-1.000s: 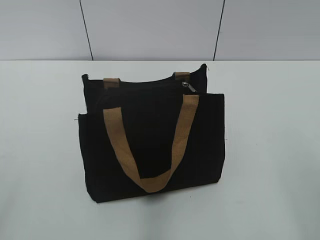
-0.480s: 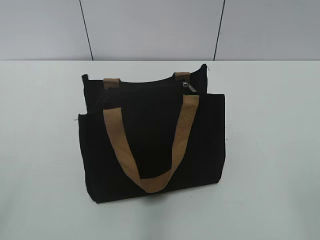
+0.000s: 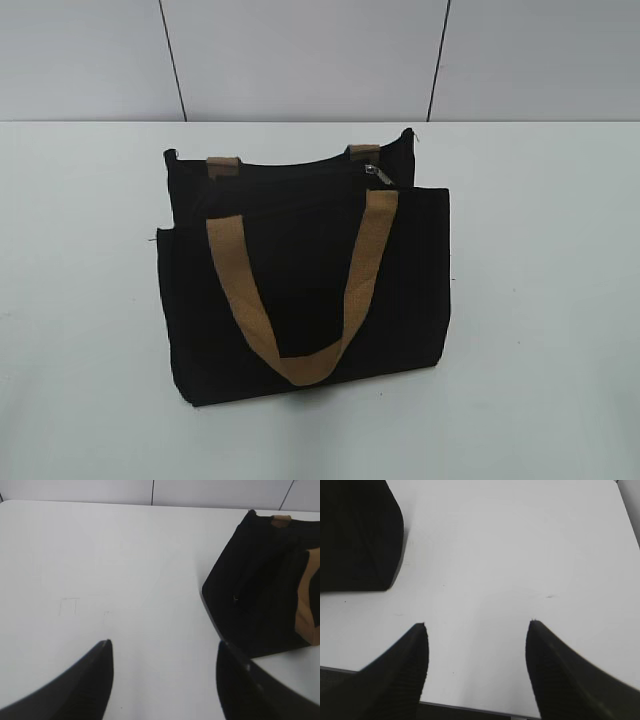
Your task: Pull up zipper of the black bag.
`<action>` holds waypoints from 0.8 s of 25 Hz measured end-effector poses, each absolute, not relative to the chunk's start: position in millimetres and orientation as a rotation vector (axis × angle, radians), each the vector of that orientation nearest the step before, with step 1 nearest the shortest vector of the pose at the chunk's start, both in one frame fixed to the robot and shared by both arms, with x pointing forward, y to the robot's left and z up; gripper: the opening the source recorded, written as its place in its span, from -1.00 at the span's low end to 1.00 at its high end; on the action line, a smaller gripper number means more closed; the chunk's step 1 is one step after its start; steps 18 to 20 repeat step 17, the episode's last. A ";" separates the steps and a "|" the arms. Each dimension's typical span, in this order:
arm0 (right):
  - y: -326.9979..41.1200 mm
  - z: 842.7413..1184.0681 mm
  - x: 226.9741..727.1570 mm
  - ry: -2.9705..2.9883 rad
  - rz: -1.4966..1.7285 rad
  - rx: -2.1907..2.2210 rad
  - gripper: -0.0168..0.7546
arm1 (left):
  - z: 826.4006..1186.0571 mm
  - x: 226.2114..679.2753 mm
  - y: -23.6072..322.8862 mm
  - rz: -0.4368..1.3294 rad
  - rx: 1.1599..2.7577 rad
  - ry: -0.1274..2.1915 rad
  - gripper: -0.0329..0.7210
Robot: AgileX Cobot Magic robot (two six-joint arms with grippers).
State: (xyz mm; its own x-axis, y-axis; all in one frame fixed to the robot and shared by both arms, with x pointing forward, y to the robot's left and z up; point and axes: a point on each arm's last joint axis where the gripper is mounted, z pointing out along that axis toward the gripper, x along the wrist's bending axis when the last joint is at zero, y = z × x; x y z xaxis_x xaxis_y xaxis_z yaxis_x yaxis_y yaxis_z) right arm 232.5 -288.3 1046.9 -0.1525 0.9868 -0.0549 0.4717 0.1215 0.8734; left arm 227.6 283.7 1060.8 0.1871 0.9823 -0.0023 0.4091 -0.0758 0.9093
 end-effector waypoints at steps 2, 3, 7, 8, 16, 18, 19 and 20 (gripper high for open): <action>-288.6 1046.7 232.5 1.716 0.957 1.431 0.28 | 1060.8 227.6 283.7 0.862 1.625 1.349 0.38; -288.6 1046.7 232.5 1.715 0.958 1.432 0.28 | 1060.8 227.6 283.7 0.862 1.625 1.349 0.38; -288.6 1046.7 232.5 1.715 0.957 1.432 0.28 | 1060.9 227.6 283.6 0.860 1.624 1.349 0.38; -288.7 1046.7 232.5 1.715 0.955 1.432 0.28 | 1061.0 227.6 283.5 0.861 1.623 1.348 0.38; -288.7 1046.4 232.6 1.715 0.955 1.433 0.28 | 1061.1 227.7 283.5 0.859 1.619 1.349 0.26; -288.7 1046.4 232.6 1.715 0.955 1.433 0.28 | 1061.1 227.7 283.5 0.859 1.619 1.349 0.25; -288.7 1046.4 232.6 1.715 0.955 1.433 0.28 | 1061.1 227.7 283.5 0.859 1.619 1.349 0.25; -288.7 1046.4 232.6 1.715 0.955 1.433 0.28 | 1061.1 227.7 283.5 0.859 1.619 1.349 0.25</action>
